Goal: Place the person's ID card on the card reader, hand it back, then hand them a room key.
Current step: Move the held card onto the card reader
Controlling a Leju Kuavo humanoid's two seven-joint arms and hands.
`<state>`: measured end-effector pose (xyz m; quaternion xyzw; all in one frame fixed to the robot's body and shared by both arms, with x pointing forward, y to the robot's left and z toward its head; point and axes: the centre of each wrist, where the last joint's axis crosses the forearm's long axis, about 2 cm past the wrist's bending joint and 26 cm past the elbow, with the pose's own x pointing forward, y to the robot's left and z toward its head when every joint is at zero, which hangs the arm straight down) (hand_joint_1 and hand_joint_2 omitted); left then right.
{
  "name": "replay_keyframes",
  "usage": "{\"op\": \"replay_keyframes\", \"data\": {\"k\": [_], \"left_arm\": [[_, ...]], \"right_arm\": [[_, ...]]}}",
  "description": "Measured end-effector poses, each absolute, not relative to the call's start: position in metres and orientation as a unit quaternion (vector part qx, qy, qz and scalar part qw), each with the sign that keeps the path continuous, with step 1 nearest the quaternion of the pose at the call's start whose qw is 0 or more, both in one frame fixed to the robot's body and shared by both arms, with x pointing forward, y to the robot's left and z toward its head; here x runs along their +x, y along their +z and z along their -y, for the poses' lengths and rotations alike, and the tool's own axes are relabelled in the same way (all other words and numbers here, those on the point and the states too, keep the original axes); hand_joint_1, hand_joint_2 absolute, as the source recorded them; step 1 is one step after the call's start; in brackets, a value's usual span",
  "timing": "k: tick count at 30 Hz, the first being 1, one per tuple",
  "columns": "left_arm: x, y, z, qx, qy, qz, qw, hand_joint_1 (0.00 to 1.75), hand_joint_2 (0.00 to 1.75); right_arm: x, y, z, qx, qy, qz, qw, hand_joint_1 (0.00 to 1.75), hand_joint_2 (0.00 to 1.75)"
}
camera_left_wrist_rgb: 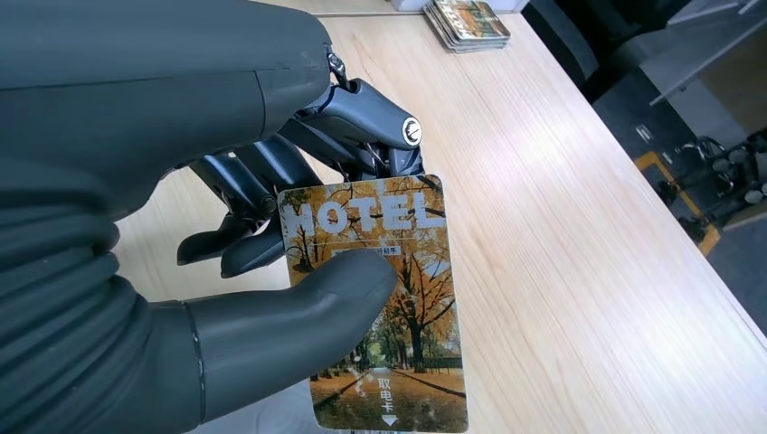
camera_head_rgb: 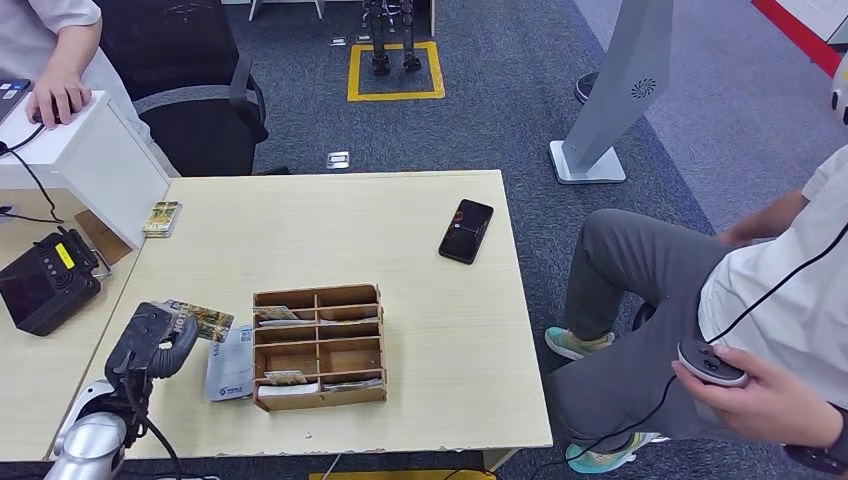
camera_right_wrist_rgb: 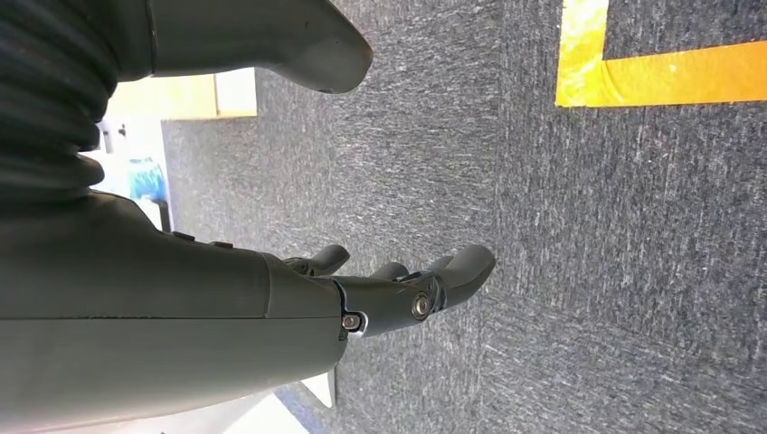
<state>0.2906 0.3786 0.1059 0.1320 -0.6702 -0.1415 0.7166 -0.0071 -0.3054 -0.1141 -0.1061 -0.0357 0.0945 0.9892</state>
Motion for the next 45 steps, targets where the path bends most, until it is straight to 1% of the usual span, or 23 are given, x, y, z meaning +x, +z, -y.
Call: {"op": "replay_keyframes", "data": {"k": [15,30,45], "left_arm": [[0.277,0.107,-0.372,0.124,-0.169,0.671,0.712,1.75,1.75],[0.277,0.104,-0.364,0.192,-0.203,0.658,0.699,1.75,1.75],[0.275,0.09,-0.358,0.206,-0.221,0.637,0.709,1.75,1.75]], "right_arm": [[-0.008,-0.114,0.304,-0.104,0.085,0.034,0.99,0.0,1.75],[-0.008,-0.114,0.301,-0.101,0.083,0.034,0.991,0.0,1.75],[-0.007,-0.114,0.301,-0.1,0.083,0.035,0.991,0.0,1.75]]}}
